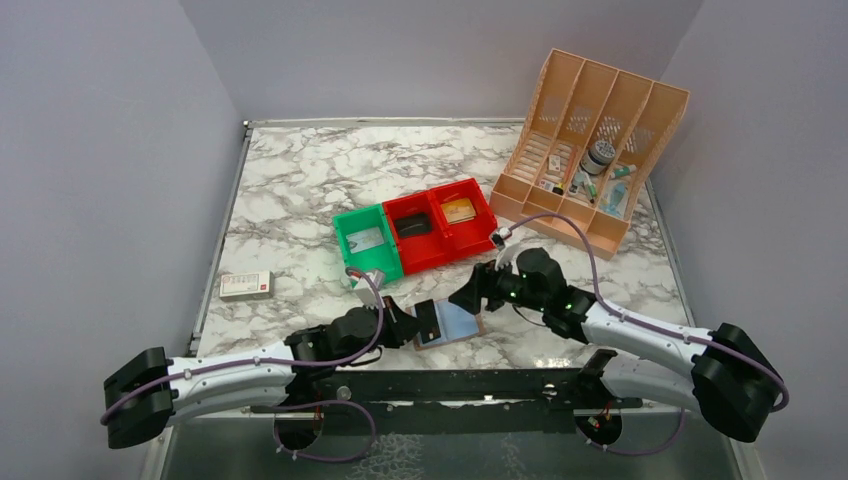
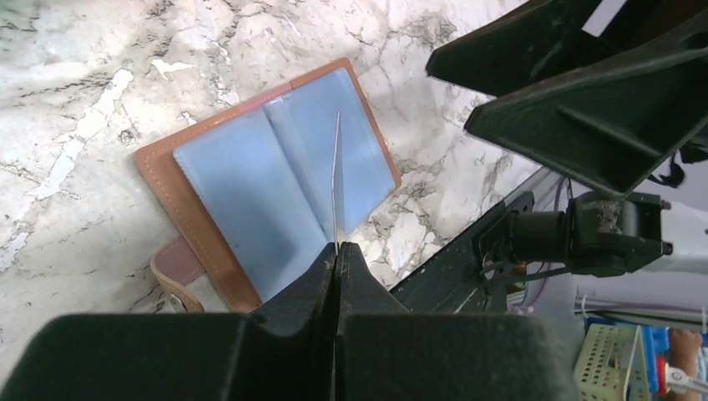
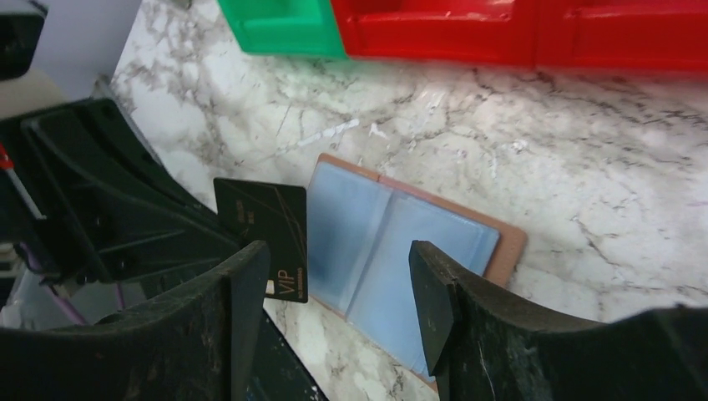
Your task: Take the credit cards out of the card holder
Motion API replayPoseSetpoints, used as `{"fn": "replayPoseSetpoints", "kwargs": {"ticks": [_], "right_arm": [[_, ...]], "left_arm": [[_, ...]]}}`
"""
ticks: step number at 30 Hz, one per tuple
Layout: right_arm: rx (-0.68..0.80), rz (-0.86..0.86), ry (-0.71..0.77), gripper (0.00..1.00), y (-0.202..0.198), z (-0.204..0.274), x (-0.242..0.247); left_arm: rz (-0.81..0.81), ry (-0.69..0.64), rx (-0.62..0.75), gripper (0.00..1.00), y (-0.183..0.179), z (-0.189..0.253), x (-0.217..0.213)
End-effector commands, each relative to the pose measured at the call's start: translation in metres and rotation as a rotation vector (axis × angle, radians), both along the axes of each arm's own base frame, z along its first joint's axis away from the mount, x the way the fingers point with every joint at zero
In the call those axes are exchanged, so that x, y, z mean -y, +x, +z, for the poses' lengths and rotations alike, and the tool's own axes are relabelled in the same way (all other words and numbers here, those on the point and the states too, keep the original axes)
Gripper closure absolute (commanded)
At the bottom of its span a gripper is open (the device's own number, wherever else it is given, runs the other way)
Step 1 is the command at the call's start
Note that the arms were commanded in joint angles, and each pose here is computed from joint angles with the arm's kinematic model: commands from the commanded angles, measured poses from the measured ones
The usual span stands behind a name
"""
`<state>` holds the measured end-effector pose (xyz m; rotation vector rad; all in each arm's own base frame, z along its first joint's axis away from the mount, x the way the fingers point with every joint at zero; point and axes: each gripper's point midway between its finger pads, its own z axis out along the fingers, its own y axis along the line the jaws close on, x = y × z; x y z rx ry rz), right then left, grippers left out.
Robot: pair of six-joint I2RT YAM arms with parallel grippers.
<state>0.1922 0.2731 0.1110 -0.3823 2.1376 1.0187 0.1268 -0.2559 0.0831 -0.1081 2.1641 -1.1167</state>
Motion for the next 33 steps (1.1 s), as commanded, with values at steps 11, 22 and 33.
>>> {"fn": "replayPoseSetpoints", "kwargs": {"ticks": [11, 22, 33], "right_arm": [[-0.026, 0.24, 0.182, 0.37, -0.051, -0.011, -0.012], [-0.022, 0.239, 0.249, 0.46, -0.056, -0.004, -0.012], [-0.042, 0.408, 0.332, 0.64, -0.078, 0.01, -0.019]], "left_arm": [[-0.209, -0.089, 0.118, 1.0, -0.017, 0.035, 0.031], [-0.292, -0.199, 0.183, 1.0, -0.03, 0.065, 0.038], [-0.311, -0.219, 0.187, 1.0, -0.033, 0.062, 0.04]]}}
